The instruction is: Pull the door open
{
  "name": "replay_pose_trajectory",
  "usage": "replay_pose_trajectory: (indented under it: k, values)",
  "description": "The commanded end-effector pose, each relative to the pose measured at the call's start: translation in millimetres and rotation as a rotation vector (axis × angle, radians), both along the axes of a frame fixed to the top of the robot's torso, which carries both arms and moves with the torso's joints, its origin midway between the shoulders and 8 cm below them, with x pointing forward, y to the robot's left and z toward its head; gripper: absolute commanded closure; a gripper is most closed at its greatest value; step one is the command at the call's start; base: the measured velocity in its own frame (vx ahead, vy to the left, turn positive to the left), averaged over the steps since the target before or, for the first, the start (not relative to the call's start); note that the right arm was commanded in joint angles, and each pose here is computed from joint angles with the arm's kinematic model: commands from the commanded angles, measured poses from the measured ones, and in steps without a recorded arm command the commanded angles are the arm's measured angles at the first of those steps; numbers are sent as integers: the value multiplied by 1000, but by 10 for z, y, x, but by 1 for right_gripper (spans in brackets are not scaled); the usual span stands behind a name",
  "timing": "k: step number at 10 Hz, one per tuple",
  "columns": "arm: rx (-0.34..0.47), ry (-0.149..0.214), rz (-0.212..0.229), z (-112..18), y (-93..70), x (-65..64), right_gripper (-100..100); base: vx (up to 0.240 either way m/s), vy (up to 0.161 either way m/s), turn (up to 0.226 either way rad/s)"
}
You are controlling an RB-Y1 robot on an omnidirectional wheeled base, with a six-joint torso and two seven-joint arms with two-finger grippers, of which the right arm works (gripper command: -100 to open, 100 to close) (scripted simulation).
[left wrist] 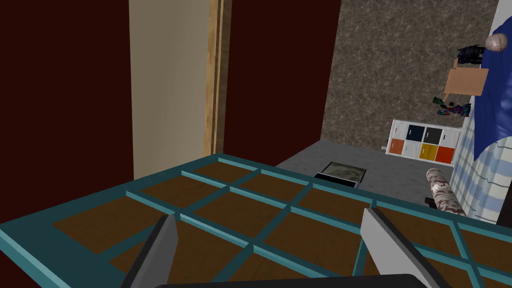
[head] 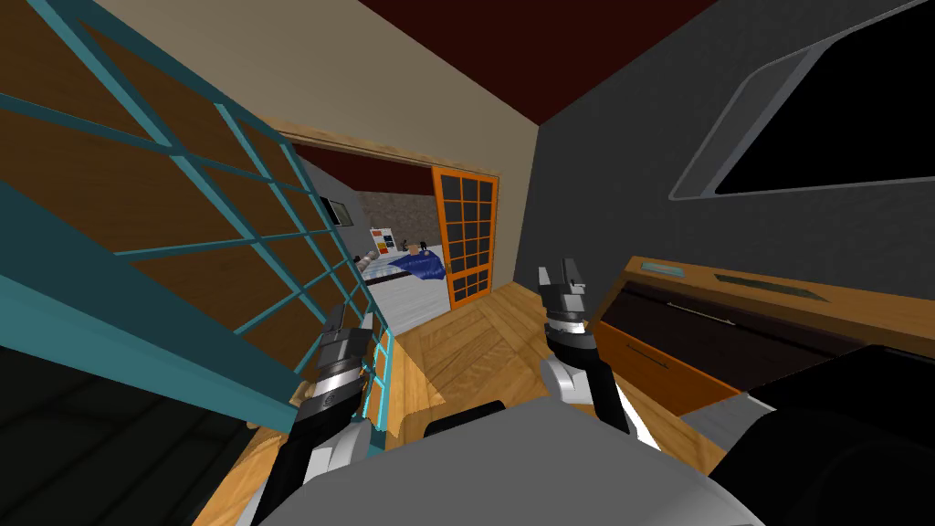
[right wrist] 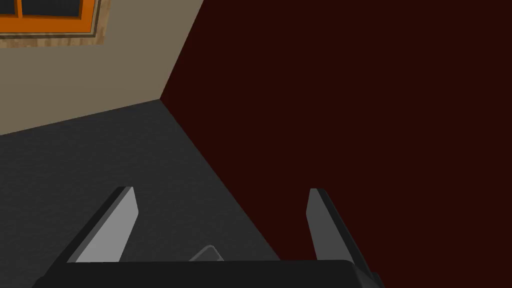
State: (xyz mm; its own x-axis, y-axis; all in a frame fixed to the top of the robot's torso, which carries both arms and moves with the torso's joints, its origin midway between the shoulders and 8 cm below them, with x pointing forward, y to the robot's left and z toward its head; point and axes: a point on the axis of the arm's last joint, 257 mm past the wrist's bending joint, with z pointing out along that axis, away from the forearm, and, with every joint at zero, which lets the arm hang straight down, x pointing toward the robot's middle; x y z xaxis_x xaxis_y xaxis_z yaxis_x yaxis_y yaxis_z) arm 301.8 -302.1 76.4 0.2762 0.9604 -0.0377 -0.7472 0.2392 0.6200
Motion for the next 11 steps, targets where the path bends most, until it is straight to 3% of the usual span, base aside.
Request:
replay_pose_trajectory:
  k: [1, 7, 11]
  values:
    - [28, 16, 35, -114, -29, 74, -100, 61, -85, 199]
    - [107, 55, 114, -407, -121, 247, -100, 99, 7, 121]
    - [201, 92, 187, -724, -238, 404, -100, 101, -23, 159]
